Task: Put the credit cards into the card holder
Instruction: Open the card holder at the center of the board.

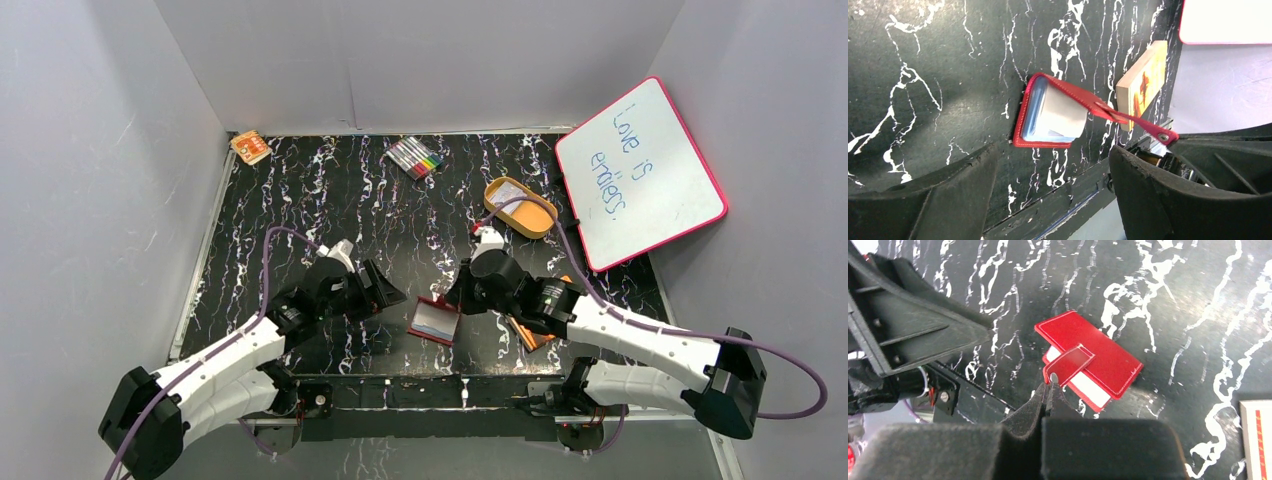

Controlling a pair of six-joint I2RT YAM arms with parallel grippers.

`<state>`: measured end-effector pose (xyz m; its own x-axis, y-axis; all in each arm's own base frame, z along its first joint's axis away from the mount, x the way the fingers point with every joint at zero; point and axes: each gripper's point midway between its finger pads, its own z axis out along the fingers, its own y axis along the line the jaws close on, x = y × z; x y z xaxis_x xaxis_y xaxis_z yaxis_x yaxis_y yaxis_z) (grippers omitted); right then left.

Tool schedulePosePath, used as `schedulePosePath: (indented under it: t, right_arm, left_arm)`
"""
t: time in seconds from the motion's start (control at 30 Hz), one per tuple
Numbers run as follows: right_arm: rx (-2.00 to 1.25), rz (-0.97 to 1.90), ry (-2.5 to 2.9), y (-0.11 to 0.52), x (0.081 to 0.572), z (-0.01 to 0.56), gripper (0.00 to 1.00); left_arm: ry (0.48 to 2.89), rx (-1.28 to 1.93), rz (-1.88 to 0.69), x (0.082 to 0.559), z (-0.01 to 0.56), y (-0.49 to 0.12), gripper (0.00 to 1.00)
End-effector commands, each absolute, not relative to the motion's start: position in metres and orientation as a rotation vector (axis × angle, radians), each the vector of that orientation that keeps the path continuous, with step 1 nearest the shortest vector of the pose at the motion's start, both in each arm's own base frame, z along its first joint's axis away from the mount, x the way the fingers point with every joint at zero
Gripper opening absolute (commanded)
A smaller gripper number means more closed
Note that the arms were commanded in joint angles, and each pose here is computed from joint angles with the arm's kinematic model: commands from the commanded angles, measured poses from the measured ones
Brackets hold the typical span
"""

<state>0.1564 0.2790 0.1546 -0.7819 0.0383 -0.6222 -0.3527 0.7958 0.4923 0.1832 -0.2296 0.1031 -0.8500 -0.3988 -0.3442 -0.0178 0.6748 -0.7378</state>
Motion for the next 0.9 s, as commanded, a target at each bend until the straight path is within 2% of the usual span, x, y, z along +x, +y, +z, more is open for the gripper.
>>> schedulePosePath:
  t: [0.0,0.2,0.3,0.57,0.87]
  right_arm:
    - [-0.018,0.696,2.295,0.252,0.173,0.154,0.0]
    - [0.244,0.459,2.299,0.203,0.181,0.123,0.0]
    - [0.301,0.429,2.282,0.192,0.182,0.119,0.0]
    - [0.27,0.269,2.218,0.179,0.2,0.128,0.0]
    - [0.228,0.038,2.303,0.152,0.222,0.095,0.0]
  left_arm:
    - [2.423,-0.335,-1.04,0.179,0.097,-0.227,0.77]
    - [2.453,-0.336,-1.022,0.176,0.088,-0.225,0.76]
    - [2.457,-0.337,-1.016,0.175,0.085,-0.224,0.75]
    - [2.501,-0.269,-1.042,0.176,0.081,-0.237,0.75]
    - [2.515,-0.257,-1.048,0.174,0.078,-0.238,0.75]
